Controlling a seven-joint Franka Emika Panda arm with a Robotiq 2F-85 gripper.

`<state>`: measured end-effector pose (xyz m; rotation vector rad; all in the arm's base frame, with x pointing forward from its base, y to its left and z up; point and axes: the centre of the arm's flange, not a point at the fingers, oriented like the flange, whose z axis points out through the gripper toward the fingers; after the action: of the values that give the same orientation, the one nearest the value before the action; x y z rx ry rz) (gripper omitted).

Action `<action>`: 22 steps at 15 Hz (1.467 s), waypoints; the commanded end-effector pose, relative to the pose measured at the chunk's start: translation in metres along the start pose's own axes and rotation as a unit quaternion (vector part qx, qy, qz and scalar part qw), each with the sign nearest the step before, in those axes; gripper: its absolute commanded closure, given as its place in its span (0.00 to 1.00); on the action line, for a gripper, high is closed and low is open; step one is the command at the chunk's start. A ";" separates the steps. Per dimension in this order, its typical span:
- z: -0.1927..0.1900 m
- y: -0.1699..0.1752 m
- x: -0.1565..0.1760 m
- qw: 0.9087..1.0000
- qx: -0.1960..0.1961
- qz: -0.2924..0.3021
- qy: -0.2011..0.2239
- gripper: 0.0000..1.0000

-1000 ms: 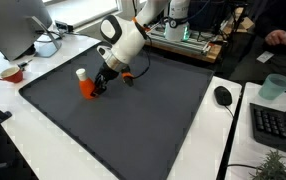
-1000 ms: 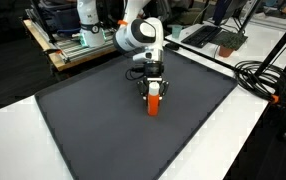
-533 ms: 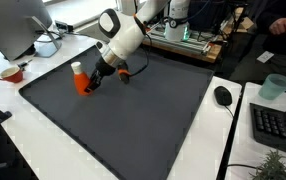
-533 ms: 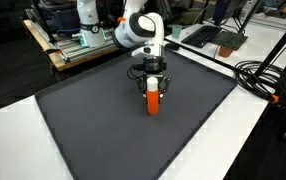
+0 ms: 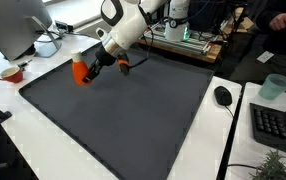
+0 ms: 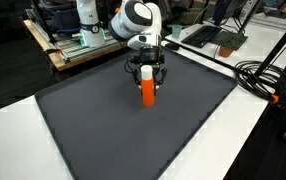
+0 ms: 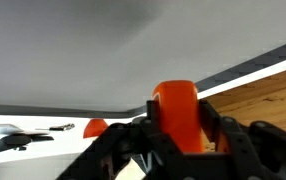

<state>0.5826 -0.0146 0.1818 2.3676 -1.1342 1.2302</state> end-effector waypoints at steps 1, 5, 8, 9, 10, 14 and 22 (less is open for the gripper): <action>-0.017 0.012 0.006 1.000 0.001 0.018 -0.004 0.79; -0.020 0.015 0.009 1.000 0.007 0.018 -0.012 0.79; -0.025 0.016 0.012 0.999 0.015 0.022 -0.020 0.79; -0.026 0.016 0.012 0.999 0.017 0.022 -0.022 0.79; -0.026 0.016 0.011 0.999 0.018 0.021 -0.023 0.79; -0.016 0.011 0.009 1.000 0.011 0.015 -0.018 0.54; -0.014 0.012 0.004 1.000 -0.021 0.005 0.006 0.79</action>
<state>0.5680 -0.0227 0.1927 2.3386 -1.1691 1.2214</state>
